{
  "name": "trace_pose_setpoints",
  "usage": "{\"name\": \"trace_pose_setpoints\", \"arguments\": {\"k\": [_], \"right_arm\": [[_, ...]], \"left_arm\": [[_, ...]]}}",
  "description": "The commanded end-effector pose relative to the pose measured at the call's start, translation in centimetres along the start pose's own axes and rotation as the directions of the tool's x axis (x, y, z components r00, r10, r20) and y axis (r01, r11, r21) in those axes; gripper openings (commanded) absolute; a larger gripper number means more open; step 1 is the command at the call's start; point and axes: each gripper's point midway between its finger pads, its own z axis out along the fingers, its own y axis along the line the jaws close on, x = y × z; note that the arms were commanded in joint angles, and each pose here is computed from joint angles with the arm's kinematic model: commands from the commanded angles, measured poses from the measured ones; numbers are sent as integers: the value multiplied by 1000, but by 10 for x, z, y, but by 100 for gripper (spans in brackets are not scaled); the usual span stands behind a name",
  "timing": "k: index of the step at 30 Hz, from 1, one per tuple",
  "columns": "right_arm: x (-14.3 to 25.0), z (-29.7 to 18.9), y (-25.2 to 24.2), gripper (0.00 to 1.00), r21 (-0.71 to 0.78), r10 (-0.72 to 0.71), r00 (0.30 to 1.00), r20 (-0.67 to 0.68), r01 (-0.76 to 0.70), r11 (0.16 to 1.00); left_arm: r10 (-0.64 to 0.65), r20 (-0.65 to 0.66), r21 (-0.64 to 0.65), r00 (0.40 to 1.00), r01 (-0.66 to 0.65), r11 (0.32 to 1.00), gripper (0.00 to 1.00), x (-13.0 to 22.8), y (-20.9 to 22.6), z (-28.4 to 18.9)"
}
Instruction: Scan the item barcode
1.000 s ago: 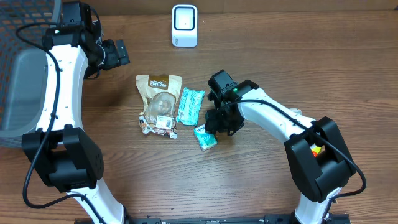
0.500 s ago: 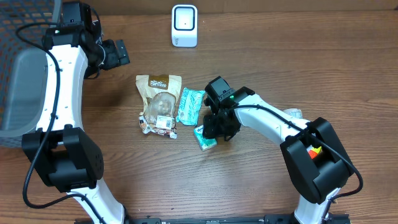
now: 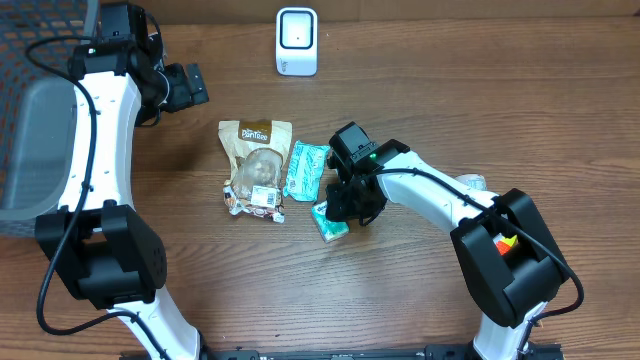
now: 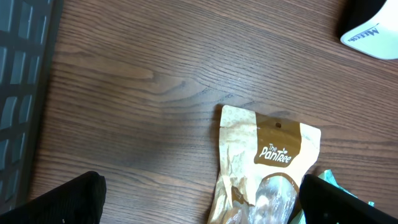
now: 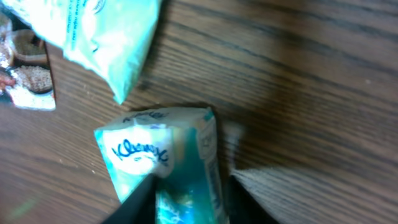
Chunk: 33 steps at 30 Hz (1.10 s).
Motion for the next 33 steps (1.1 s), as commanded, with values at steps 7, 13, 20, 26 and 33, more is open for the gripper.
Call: {"name": "trace_pose_setpoints", "arguments": {"k": [7,13,20,26,33], "right_arm": [[1,0,1,14,-4,-2,1000,1,2,1000],[0,-1,1,4,-6,-1,1000,7,1,1000],[-21,-48,-19,4,147,34,993,111,-50,988],[-26,-81,-33,4,264,63,985,161,-105,959],[-24,-96,-69,4,451,98,970,223,-192,872]], "left_arm": [[25,21,18,999,-25,1000,100,-3,-7,-9],[25,21,18,999,-25,1000,100,-3,-7,-9],[25,21,18,999,-25,1000,100,-3,-7,-9],[25,21,18,999,-25,1000,100,-3,-7,-9],[25,21,18,999,-25,1000,100,-3,-7,-9]]}}
